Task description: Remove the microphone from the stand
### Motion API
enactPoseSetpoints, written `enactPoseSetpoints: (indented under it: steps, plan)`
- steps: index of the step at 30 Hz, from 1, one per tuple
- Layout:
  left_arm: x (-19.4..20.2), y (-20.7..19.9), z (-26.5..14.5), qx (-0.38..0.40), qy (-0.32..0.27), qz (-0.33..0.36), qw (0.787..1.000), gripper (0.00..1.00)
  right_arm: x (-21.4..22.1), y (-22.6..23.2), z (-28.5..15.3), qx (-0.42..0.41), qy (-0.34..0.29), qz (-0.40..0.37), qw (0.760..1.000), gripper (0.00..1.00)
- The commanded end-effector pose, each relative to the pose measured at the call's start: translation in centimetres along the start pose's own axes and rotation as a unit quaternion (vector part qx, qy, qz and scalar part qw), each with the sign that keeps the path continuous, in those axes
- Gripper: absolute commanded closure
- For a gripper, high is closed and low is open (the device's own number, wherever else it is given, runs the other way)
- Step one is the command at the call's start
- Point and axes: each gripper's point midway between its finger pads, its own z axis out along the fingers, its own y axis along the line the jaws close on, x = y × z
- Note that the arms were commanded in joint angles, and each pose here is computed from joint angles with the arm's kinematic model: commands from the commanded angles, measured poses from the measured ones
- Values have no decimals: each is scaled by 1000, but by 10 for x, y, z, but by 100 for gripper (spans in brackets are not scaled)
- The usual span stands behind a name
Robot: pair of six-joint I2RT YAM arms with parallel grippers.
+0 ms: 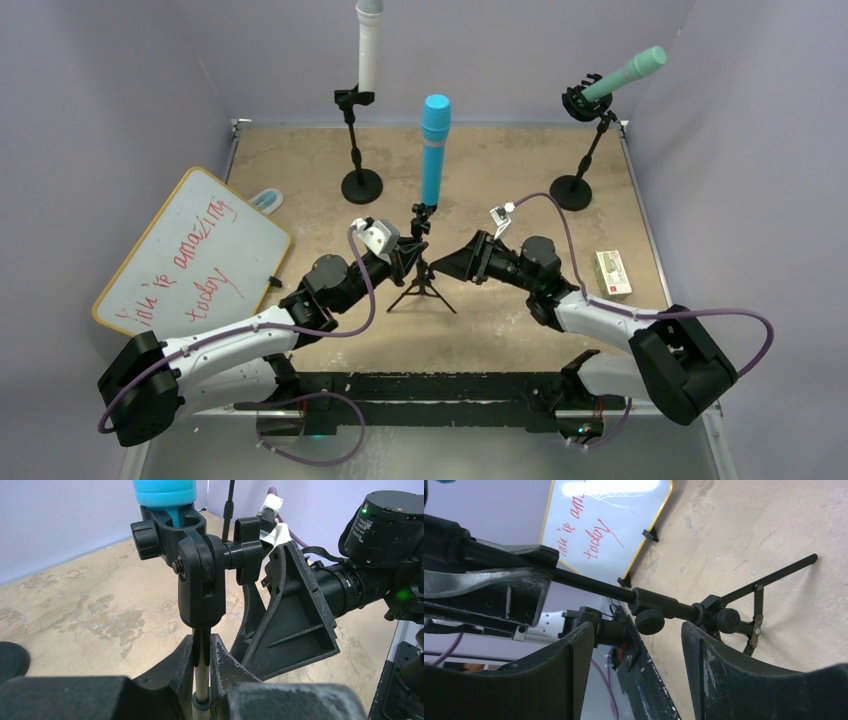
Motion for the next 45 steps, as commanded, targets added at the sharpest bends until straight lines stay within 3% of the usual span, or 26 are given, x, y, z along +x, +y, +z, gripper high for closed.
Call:
enactPoseSetpoints:
  steps: [1, 13, 22, 30, 35, 38, 45]
  plan:
    - [-30, -8, 1, 16, -40, -11, 999, 100, -7, 18, 2, -40, -13, 32, 999, 33]
    - [-21, -8, 1, 17, -30, -5, 999, 100, 4, 6, 8, -53, 4, 69, 996, 42]
    - [-5, -4, -6, 11, -11, -5, 1000, 100, -3, -5, 4, 6, -12, 50, 999, 33]
    - [6, -6, -12, 18, -1, -8, 1000, 100, -43, -5, -25, 93, -118, -19, 988, 26]
    - [17, -5, -16, 17, 4, -10, 1000, 100, -58, 21, -42, 57, -169, -61, 982, 23]
    - [23, -5, -16, 20, 14, -8, 1000, 100, -60, 36, -50, 30, -182, -76, 980, 11]
    - [24, -6, -17, 21, 16, -8, 1000, 100, -48, 64, -45, -30, -130, -131, 982, 9]
